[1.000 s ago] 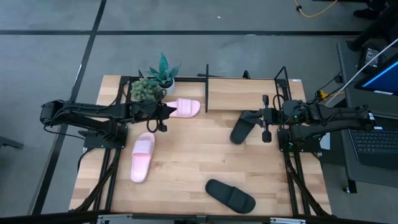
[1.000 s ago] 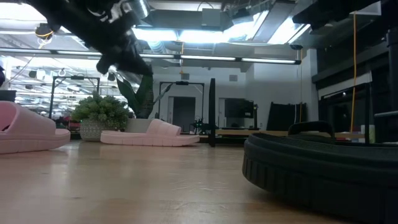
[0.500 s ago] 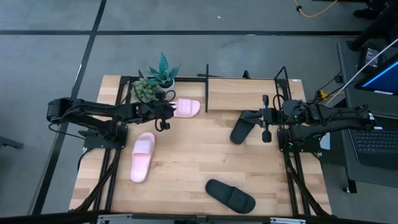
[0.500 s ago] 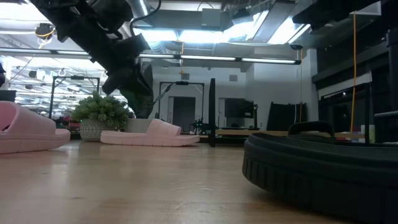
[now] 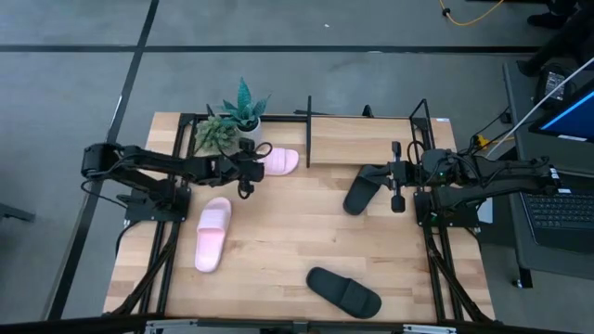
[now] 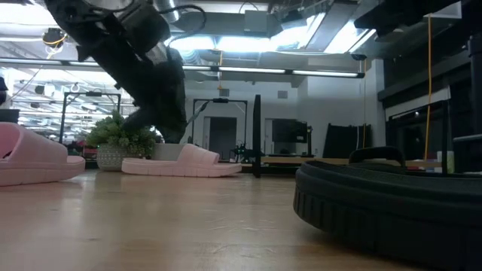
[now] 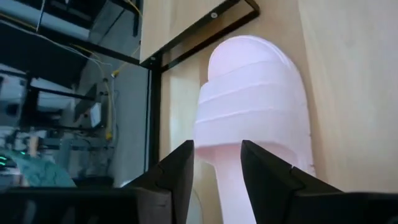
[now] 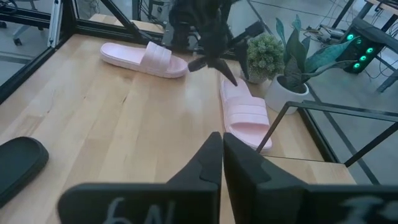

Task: Pick and place slides into the shelf
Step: Put the top pink slide on the shelf

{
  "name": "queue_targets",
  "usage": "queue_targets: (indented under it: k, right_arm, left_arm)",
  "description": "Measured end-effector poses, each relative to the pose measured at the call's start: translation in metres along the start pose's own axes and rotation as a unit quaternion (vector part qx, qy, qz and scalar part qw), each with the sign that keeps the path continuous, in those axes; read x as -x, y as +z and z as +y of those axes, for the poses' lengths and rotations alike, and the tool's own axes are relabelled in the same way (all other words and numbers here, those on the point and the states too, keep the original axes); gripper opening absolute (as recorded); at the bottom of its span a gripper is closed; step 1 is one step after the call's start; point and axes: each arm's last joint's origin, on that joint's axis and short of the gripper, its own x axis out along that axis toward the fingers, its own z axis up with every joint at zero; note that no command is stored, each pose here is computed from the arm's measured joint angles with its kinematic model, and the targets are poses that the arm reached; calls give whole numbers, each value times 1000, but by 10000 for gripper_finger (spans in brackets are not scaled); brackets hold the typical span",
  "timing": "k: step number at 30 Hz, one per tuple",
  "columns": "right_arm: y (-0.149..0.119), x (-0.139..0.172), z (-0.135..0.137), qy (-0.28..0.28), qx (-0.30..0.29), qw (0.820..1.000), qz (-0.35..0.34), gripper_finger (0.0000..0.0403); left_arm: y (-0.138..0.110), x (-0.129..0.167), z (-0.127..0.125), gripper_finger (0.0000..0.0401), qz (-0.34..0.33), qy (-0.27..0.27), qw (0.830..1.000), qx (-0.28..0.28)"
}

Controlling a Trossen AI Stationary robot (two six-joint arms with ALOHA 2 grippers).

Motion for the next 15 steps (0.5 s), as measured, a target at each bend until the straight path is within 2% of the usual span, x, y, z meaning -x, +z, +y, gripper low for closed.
queue_targets:
  k: [5, 9, 15]
  right_arm:
    - [0, 0, 0, 0, -1, 1000, 0, 18]
    - [0, 0, 0, 0, -1, 1000, 0, 18]
    - [0, 0, 0, 0, -2, 1000, 0, 19]
  left_arm:
    - [-3, -14, -12, 126, 30, -11, 998, -59]
    - [-4, -22, -15, 126, 66, 28, 994, -81]
    - [0, -29, -17, 126, 45, 29, 994, -99]
